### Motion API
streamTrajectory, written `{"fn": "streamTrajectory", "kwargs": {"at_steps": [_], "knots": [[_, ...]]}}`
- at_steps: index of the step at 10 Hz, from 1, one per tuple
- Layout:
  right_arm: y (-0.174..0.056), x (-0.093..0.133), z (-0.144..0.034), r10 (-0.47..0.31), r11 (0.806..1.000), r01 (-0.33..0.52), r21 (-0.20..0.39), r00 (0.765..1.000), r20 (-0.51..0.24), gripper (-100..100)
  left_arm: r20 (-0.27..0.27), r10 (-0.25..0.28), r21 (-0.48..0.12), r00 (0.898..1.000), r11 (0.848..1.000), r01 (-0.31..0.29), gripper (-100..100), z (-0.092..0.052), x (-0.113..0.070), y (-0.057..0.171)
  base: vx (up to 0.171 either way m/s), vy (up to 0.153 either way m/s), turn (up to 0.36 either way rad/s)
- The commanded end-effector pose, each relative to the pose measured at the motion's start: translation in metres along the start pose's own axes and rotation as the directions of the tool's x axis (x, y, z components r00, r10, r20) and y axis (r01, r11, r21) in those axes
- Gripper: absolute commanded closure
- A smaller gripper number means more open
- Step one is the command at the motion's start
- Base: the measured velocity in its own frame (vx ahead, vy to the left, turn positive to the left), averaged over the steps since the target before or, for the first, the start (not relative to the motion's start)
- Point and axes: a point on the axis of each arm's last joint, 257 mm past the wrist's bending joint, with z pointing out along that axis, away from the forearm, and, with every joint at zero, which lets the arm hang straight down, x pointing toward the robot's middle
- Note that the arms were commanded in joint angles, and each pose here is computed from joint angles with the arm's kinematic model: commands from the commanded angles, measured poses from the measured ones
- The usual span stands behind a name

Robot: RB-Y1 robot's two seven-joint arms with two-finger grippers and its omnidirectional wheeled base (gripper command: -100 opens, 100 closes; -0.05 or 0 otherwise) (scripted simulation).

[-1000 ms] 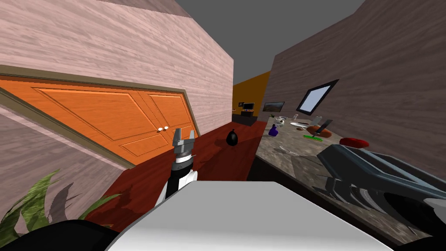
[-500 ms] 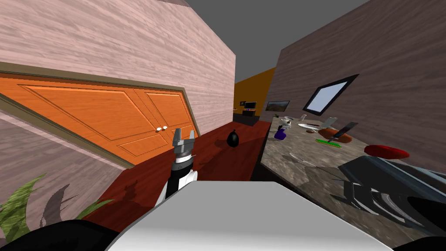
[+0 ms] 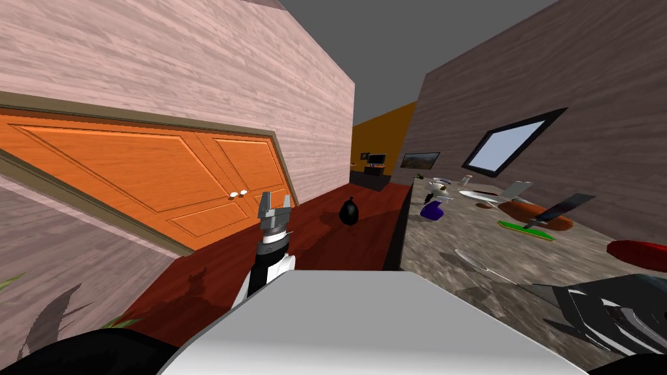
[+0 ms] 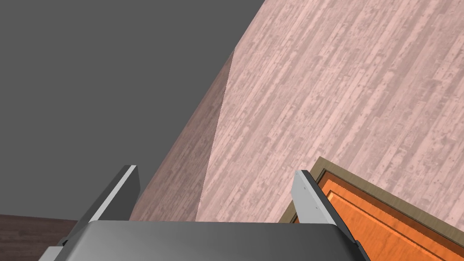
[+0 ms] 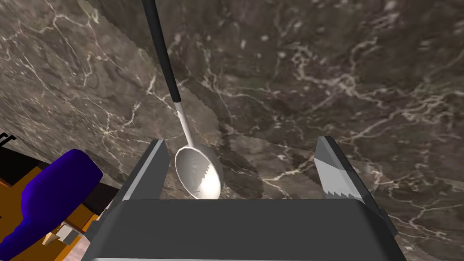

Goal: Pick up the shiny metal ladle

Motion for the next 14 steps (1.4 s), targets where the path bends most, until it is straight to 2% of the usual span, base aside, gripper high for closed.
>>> {"fn": "streamTrajectory", "kwargs": {"at_steps": [1,2,3,4,5,7,8,12,13,14], "knots": [[0.003,0.014,-0.001,-0.024,1.000,0.023,-0.010,0.999,-0.039,-100,0.000,0.000,0.000,1.000,1.000,0.000,0,0.000,0.000,0.000,0.222,-0.102,0.021],[0.008,0.024,-0.001,-0.038,0.999,0.036,-0.021,0.997,-0.064,-100,0.000,0.000,0.000,1.000,1.000,0.000,0,0.000,0.000,0.000,0.241,-0.089,0.027],[0.005,0.018,-0.001,-0.028,1.000,0.028,-0.014,0.998,-0.048,-100,0.000,0.000,0.000,1.000,1.000,0.000,0,0.000,0.000,0.000,0.110,-0.039,0.013],[0.006,0.019,-0.001,-0.031,0.999,0.030,-0.015,0.998,-0.051,0,0.000,0.000,0.000,1.000,1.000,0.000,0,0.000,0.000,0.000,0.020,-0.008,0.005],[0.015,0.025,0.006,-0.020,1.000,0.020,-0.011,0.998,-0.053,-100,0.000,0.000,0.000,1.000,1.000,0.000,0,0.000,0.000,0.000,0.022,-0.018,0.088],[0.015,0.025,0.008,-0.018,1.000,0.018,-0.010,0.998,-0.053,-100,0.000,0.000,0.000,1.000,1.000,0.000,0,0.000,0.000,0.000,0.016,-0.024,0.041],[0.015,0.026,0.008,-0.019,1.000,0.018,-0.010,0.998,-0.053,100,0.000,0.000,0.000,1.000,1.000,0.000,0,0.000,0.000,0.000,0.000,0.000,0.000],[0.015,0.026,0.008,-0.019,1.000,0.018,-0.010,0.998,-0.053,100,0.000,0.000,0.000,1.000,1.000,0.000,0,0.000,0.000,0.000,0.000,0.000,0.000],[0.015,0.026,0.008,-0.019,1.000,0.018,-0.010,0.998,-0.053,0,0.000,0.000,0.000,1.000,1.000,0.000,0,0.000,0.000,0.000,0.000,0.000,0.000],[-0.010,0.016,0.001,-0.037,0.999,0.039,0.030,0.998,-0.046,-100,0.000,0.000,0.000,1.000,1.000,0.000,0,0.000,0.000,0.000,-0.067,0.132,0.003]]}}
